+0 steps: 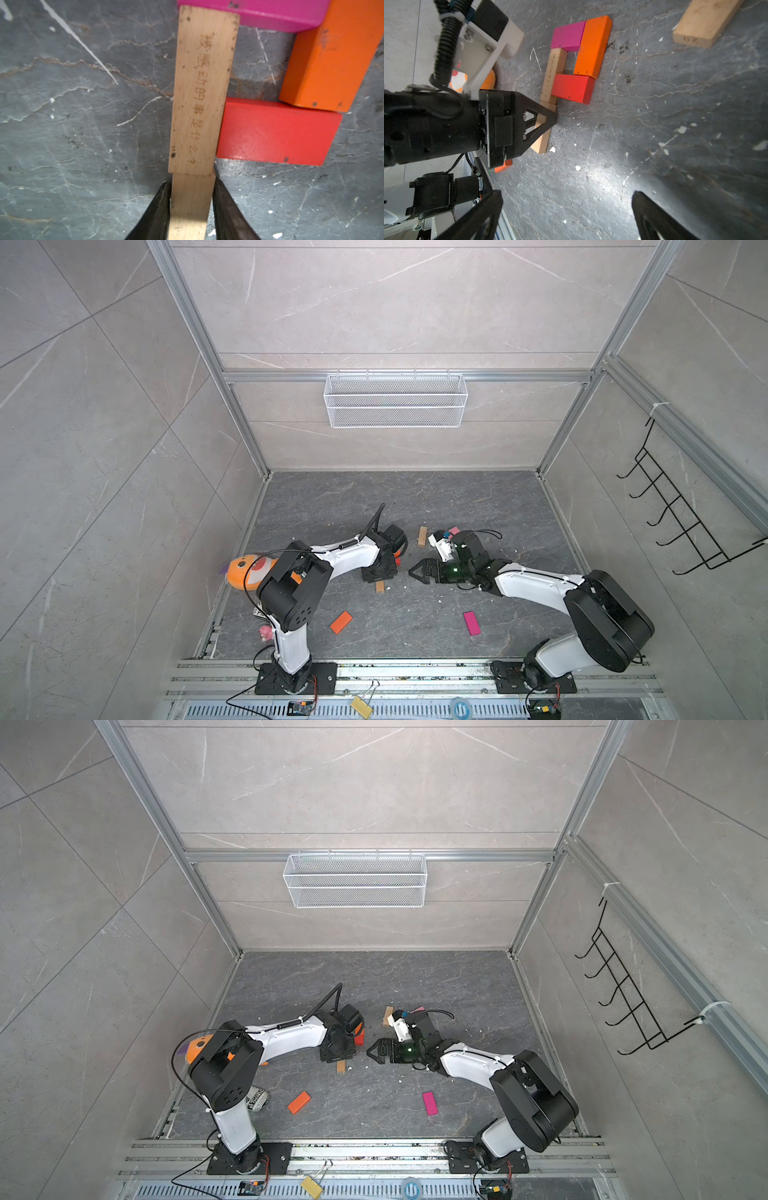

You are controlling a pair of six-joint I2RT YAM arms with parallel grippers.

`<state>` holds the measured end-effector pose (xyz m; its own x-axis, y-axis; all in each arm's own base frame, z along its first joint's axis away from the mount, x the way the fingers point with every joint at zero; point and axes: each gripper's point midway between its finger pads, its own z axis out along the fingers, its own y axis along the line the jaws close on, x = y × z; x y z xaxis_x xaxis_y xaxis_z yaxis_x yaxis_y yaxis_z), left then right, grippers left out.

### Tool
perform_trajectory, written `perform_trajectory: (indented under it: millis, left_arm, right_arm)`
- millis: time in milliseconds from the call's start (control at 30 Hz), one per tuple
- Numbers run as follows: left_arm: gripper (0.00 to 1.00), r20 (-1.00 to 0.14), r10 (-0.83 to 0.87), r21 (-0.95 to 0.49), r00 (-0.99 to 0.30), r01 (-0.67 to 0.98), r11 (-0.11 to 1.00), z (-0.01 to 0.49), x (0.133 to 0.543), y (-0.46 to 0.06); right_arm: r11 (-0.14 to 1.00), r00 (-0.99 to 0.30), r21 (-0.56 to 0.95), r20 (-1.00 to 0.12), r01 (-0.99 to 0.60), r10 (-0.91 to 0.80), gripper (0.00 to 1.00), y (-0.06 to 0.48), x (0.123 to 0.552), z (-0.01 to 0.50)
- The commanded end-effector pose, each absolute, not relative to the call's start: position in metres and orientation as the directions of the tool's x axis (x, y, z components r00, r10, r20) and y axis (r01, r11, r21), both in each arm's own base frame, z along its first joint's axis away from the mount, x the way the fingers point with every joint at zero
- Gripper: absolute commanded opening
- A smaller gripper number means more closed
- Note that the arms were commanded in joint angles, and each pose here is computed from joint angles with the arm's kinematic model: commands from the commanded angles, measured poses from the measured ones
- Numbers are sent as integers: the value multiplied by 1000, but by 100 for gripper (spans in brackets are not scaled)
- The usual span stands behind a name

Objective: Assemble the letter p with building blocks
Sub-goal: Assemble the building block at the center of the board.

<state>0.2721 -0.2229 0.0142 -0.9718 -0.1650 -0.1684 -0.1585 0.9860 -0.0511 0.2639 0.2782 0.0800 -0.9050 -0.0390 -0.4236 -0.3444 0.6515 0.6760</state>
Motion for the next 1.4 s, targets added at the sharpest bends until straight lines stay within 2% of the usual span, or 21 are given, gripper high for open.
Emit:
perform_trajectory:
  millis: [0, 667, 1367]
  left_arm:
    - [37, -78, -183, 17, -980, -185, 983, -19, 249, -208]
    - [36, -71, -204, 7, -976, -205, 979, -22, 245, -205]
    - [44, -68, -186, 44, -980, -189, 981, -23, 244, -199]
  right_arm:
    - [656, -896, 661, -441, -365, -54, 100, 281, 266, 83]
    - [664, -893, 649, -446, -372, -65, 100, 282, 265, 83]
    - [673, -889, 635, -451, -379, -76, 100, 282, 264, 82]
